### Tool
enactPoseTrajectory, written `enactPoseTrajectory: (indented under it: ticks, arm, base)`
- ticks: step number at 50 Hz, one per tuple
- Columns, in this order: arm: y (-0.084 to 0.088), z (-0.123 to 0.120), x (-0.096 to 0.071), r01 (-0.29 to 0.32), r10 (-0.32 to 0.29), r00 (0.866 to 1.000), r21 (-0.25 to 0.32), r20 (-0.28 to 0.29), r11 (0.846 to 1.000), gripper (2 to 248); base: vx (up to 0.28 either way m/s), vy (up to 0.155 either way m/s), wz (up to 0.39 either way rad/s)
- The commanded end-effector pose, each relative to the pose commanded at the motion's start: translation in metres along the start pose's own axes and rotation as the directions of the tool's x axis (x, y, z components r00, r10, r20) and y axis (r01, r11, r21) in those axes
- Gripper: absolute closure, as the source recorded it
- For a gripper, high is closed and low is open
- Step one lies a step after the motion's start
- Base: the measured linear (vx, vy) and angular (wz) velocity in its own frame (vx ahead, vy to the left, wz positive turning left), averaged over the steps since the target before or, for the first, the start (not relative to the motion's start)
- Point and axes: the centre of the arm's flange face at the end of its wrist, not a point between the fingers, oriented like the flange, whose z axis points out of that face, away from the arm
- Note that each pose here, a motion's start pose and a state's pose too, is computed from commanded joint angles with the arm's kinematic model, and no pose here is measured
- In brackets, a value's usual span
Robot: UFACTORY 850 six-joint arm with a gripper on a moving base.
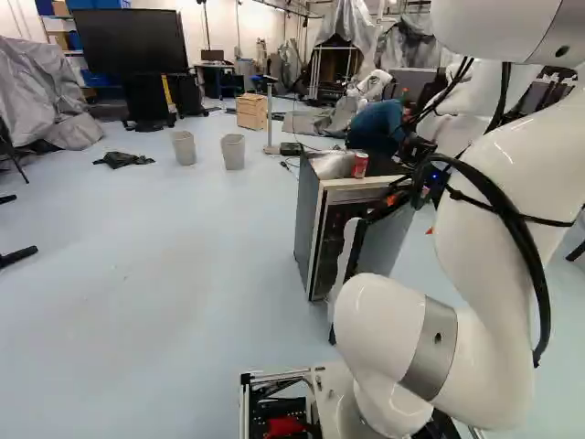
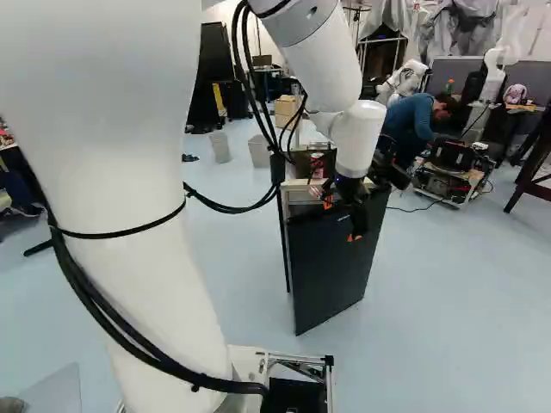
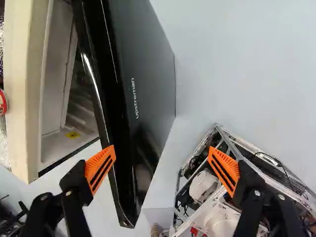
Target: Grab a drink from the fridge
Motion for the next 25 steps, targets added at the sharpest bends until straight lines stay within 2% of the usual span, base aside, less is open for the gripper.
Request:
enactPoseTrajectory:
  ticks: [15,25]
  arm:
    - [-0.021,0.003,-0.012,0.049,-0.049,0.999,0.004,0.011,0.999,3]
    - [-0.026,0.004,-0.021,0.065,-0.065,0.998,0.004,0.016,0.998,3]
  base:
    - [0.000,0.000,0.000]
    - [0.000,0.000,0.000]
